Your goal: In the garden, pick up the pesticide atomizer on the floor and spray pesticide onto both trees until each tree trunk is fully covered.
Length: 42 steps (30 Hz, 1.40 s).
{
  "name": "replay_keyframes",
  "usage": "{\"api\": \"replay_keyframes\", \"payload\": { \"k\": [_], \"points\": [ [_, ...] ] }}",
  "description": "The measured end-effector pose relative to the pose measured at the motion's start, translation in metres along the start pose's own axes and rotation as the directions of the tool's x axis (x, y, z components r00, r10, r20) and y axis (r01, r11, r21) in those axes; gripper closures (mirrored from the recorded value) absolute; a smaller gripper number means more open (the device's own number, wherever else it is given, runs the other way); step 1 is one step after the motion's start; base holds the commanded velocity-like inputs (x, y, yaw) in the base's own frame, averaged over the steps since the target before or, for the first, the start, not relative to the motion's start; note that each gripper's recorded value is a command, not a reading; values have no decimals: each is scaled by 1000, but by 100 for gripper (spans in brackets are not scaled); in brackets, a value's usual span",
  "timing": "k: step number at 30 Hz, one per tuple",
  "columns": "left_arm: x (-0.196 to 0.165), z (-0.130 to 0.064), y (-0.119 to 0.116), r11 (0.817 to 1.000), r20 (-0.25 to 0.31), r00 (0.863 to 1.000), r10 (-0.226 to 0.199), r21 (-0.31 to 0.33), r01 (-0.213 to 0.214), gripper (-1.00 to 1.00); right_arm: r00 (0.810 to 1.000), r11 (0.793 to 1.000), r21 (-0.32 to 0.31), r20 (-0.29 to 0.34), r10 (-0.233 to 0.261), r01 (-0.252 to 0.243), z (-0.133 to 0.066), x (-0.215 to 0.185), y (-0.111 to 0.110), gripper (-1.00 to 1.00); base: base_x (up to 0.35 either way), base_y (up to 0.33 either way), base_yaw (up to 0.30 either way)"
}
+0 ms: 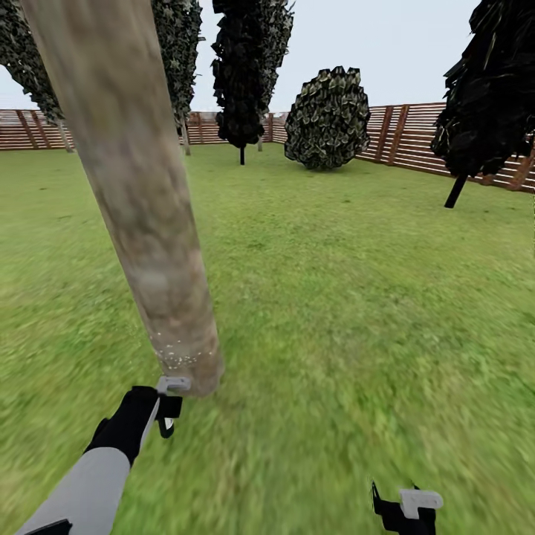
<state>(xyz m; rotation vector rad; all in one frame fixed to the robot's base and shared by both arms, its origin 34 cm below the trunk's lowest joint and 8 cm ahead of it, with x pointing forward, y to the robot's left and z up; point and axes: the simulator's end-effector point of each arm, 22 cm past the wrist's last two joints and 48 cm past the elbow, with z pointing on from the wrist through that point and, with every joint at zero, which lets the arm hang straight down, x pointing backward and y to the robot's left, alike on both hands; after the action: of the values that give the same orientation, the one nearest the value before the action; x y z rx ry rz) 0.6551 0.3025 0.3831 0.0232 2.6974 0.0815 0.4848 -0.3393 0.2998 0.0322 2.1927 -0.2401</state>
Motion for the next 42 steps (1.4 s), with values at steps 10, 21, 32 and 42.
{"api": "replay_keyframes", "payload": {
  "k": [10, 21, 32, 42],
  "points": [
    [-37, -12, -12, 1000, 124, 992, 1, 8, -2, 100, 1000, 1000, -1, -2, -1, 1, 0, 1, 1, -100, -207, -211, 187],
    [-131, -52, -15, 1000, 161, 987, -26, 21, 23, 100, 1000, 1000, -1, -3, 0, 0, 0, 1, 1, -100, -172, -85, 219],
    [-178, -84, -12, 999, 148, 988, -45, 21, 43, 100, 1000, 1000, 1, -4, -1, 1, 0, 2, -1, -100, 13, -36, 3],
    [-175, -82, -13, 999, 145, 988, -43, 18, 41, 100, 1000, 1000, 1, -3, -1, 1, 0, 1, -1, -100, 83, -252, 0]
  ]
}}
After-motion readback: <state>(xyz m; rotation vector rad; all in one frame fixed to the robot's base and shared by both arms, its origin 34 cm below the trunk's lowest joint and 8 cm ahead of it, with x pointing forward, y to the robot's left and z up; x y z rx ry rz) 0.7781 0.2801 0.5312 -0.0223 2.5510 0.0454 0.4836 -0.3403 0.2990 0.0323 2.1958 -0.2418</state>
